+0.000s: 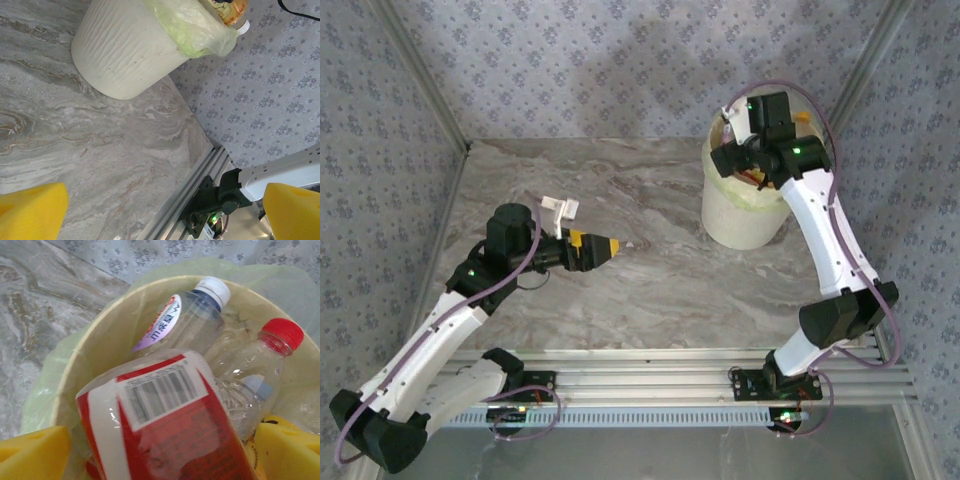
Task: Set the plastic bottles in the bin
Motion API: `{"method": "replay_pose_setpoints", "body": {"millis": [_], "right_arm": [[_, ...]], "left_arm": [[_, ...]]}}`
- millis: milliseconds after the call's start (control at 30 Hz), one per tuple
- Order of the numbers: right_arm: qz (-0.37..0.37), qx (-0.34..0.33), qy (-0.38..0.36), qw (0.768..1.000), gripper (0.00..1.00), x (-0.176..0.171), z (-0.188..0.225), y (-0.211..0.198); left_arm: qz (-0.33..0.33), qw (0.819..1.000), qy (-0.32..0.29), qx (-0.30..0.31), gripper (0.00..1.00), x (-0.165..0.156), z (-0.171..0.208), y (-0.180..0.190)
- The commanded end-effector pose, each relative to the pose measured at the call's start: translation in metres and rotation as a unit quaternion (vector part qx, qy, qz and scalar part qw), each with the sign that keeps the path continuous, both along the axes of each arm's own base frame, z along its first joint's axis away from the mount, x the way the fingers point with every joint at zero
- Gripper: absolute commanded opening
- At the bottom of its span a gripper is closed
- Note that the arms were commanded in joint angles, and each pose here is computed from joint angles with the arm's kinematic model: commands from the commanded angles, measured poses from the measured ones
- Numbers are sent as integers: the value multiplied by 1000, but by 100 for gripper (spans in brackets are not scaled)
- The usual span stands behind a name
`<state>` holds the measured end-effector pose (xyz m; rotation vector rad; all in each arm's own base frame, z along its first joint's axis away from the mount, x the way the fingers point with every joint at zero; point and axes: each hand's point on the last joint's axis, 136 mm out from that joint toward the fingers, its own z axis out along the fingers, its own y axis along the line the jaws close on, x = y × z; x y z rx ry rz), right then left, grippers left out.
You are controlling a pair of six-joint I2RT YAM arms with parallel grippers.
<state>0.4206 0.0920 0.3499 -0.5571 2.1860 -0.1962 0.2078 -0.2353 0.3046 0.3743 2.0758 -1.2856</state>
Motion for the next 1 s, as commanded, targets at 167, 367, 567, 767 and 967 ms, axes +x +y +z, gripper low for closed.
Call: {"method": "replay_pose_setpoints", "body": {"millis": [167,367,567,767,967], "right_arm": [[-41,130,-1,991,99,-39,35,-10],[-93,237,3,967,96,-57,44,-27],[-115,264,21,957,90,-45,34,-35],[-126,248,46,959,87,-34,9,-37],[-143,218,58,964,75,-32,-13,-44]], "left_arm": [[-6,1000,-20,-9,100,-9,11,2],[-9,1000,-20,-9,100,-9,11,0],[-8,1000,-21,-9,100,-8,11,-1],[-5,1000,-22,-8,100,-7,11,-1],[-4,1000,-20,-5,100,-6,8,-2]]}}
